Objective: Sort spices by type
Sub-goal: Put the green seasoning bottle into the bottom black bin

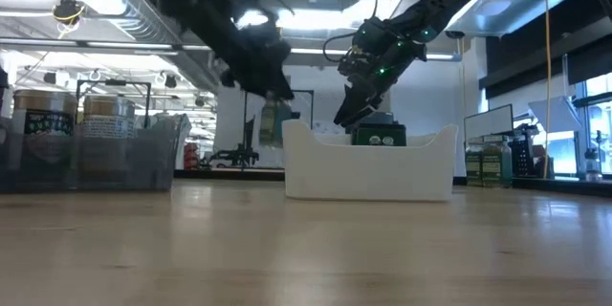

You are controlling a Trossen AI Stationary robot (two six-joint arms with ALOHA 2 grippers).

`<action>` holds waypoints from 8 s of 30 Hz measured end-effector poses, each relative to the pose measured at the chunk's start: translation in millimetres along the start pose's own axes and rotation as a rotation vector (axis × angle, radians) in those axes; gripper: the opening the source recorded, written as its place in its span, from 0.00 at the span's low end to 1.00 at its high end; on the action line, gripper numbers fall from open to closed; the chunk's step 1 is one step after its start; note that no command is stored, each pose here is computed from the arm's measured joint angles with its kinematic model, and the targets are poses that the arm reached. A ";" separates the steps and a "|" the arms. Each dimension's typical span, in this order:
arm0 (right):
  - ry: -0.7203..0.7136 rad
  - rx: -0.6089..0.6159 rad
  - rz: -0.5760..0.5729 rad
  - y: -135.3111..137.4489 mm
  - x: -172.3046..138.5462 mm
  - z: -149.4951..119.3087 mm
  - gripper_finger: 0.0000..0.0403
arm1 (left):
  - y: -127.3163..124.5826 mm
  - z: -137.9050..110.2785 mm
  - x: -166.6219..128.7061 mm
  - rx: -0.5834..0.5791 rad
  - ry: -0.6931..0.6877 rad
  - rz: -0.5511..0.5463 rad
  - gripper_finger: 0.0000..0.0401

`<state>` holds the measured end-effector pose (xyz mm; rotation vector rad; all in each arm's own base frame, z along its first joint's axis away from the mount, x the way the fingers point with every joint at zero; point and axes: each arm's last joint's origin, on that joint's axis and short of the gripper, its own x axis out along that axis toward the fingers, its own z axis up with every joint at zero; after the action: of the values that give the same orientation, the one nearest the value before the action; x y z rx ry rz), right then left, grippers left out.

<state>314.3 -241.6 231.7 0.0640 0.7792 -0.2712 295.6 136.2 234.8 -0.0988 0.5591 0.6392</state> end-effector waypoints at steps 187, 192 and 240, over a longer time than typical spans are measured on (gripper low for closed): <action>-0.039 0.168 -0.062 -2.9 -0.2 4.7 0.93 | -205.6 -161.3 -300.6 -0.016 0.382 -0.410 0.70; -0.044 0.164 -0.034 -2.2 -0.2 4.7 0.93 | -207.8 -169.2 -282.1 0.041 0.593 -0.323 0.70; -0.029 0.147 -0.015 -1.0 0.0 3.0 0.93 | -197.8 -227.0 -249.5 0.198 0.747 -0.238 0.70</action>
<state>316.0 -243.1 233.9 0.1925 0.7304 -0.3425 142.1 -214.9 156.8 -0.2170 1.3065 0.2943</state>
